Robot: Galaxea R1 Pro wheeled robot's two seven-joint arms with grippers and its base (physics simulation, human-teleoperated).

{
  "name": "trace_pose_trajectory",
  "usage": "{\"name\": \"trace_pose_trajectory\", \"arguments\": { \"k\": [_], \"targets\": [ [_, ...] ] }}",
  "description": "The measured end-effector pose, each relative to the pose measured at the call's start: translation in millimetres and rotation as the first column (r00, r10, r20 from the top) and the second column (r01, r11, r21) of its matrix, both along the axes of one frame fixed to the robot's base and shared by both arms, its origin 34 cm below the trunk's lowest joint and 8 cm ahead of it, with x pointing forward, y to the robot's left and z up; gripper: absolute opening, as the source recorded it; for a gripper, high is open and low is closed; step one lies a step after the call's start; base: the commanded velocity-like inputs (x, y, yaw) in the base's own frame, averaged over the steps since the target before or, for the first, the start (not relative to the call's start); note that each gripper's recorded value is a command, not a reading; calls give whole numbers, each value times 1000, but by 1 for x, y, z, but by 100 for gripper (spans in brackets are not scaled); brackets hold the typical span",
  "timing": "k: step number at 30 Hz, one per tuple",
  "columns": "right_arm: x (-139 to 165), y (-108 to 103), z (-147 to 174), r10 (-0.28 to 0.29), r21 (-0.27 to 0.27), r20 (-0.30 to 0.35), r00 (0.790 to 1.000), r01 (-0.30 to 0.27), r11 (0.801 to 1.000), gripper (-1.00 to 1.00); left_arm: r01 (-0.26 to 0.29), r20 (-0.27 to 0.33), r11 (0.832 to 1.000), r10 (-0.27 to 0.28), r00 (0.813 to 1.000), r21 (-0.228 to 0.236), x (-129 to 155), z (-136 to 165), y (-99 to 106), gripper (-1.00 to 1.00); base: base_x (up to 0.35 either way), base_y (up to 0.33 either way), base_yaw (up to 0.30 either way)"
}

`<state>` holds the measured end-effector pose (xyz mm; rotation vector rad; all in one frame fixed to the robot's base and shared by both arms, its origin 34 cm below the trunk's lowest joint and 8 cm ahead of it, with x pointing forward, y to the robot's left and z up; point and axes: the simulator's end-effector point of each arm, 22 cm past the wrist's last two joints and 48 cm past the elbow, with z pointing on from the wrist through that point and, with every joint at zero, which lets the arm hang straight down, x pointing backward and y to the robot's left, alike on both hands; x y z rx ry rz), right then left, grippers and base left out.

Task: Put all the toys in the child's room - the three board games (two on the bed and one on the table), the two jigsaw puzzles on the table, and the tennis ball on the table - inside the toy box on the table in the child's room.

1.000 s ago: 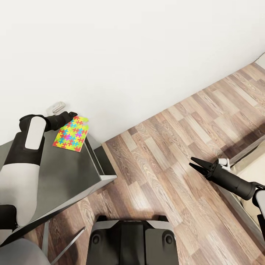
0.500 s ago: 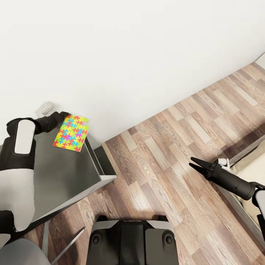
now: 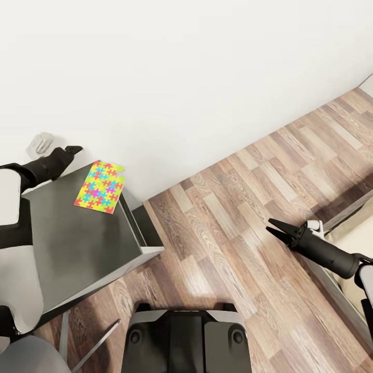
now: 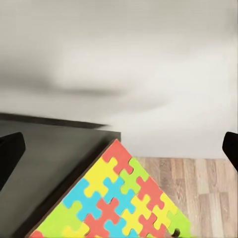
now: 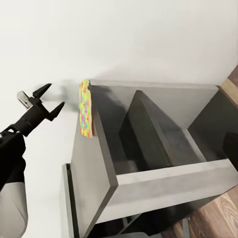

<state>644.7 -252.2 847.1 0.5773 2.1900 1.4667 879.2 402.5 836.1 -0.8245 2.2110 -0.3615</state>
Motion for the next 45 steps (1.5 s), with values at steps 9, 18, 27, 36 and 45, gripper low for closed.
{"name": "trace_pose_trajectory", "arguments": {
  "k": [9, 18, 27, 36, 45],
  "targets": [
    [3, 8, 1, 13, 12, 6, 1000, -13, 1000, 100, 6, 37, 1000, -5, 999, -10, -3, 13, -4, 100, 0, 0, 0],
    [10, 21, 4, 36, 24, 18, 999, -37, 999, 100, 30, 69, 998, -26, 997, -62, -17, 18, -38, 100, 0, 0, 0],
    [16, 36, 2, 40, 33, 17, 999, -41, 999, 100, 47, 68, 989, -37, 997, -140, -30, 8, -80, 100, 0, 0, 0],
    [18, 33, -21, 23, -15, -44, 999, -24, 1000, 100, 73, 69, 969, -59, 996, -238, -36, 4, -121, 100, 0, 0, 0],
    [24, 28, -51, -15, -95, -120, 993, 3, 995, 100, 172, 101, 903, -144, 984, -394, -37, 17, -183, 100, 0, 0, 0]
  ]
}}
